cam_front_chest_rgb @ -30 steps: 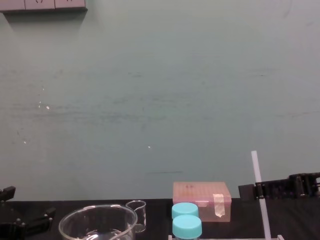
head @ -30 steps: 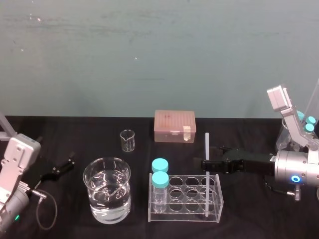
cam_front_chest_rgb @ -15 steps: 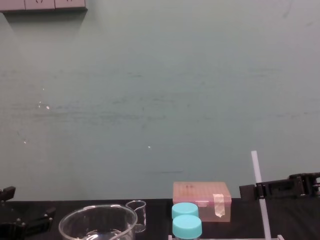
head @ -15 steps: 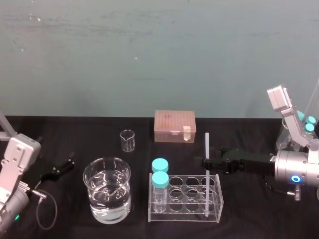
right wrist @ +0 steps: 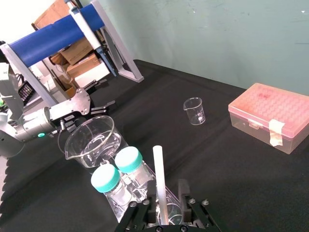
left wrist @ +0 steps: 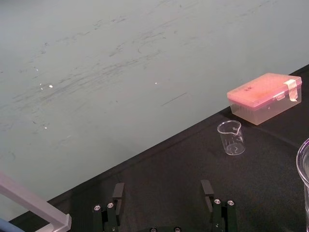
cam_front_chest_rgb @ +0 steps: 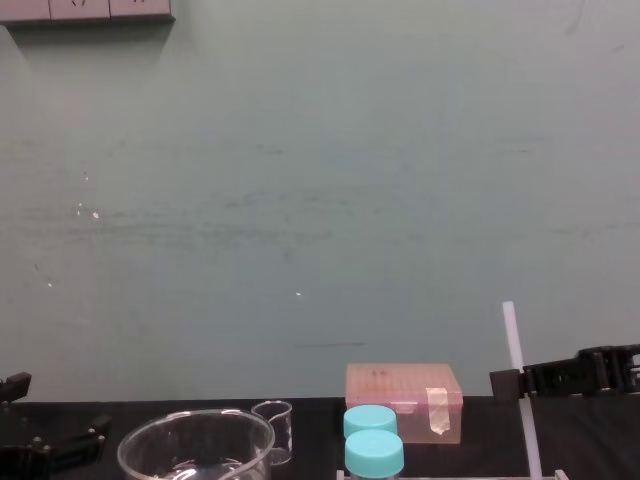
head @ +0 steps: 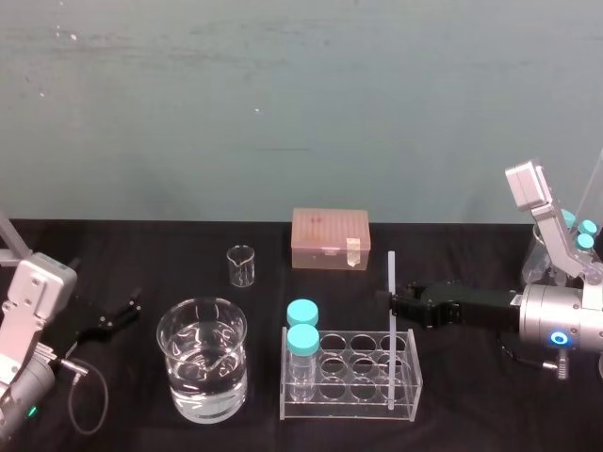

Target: Pick up the stirring rod with one hand, then place it down.

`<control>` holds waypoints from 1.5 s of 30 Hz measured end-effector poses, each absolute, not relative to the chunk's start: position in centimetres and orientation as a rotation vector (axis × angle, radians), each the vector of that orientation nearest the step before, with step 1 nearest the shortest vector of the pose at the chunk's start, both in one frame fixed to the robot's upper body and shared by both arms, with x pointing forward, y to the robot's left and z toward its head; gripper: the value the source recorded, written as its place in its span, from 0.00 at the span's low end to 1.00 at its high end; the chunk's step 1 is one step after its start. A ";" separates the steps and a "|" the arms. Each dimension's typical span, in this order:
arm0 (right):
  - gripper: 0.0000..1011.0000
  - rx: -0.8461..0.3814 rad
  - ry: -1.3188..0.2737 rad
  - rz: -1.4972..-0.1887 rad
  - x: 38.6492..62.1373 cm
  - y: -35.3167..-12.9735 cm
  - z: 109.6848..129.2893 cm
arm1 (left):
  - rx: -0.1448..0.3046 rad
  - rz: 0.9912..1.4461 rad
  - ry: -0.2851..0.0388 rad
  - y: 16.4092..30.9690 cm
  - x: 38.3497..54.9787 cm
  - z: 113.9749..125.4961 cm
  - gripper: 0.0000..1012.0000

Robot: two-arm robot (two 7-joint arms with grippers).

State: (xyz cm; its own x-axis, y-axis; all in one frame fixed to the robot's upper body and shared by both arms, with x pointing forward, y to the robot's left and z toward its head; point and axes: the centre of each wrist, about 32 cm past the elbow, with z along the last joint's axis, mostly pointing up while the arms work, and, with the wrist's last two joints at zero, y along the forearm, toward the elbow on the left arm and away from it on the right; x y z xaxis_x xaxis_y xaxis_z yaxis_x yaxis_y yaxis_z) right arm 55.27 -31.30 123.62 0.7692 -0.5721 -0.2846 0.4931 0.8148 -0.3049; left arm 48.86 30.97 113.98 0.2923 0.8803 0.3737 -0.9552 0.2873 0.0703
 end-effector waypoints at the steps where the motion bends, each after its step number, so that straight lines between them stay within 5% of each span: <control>1: 0.33 -0.218 0.378 -0.583 55.3 -31.3 123.6 | 0.304 1.248 -0.285 31.0 48.9 114.0 0.99; 9: 0.07 -0.218 0.378 -0.583 55.3 -31.3 123.6 | 0.304 1.248 -0.285 31.0 48.9 114.0 0.99; 25: 0.07 -0.200 0.352 -0.578 55.1 -31.3 124.1 | 0.304 1.248 -0.285 31.0 48.9 114.0 0.99; 45: 0.07 -0.097 0.123 -0.617 54.4 -31.6 131.7 | 0.304 1.248 -0.285 31.0 48.9 114.0 0.99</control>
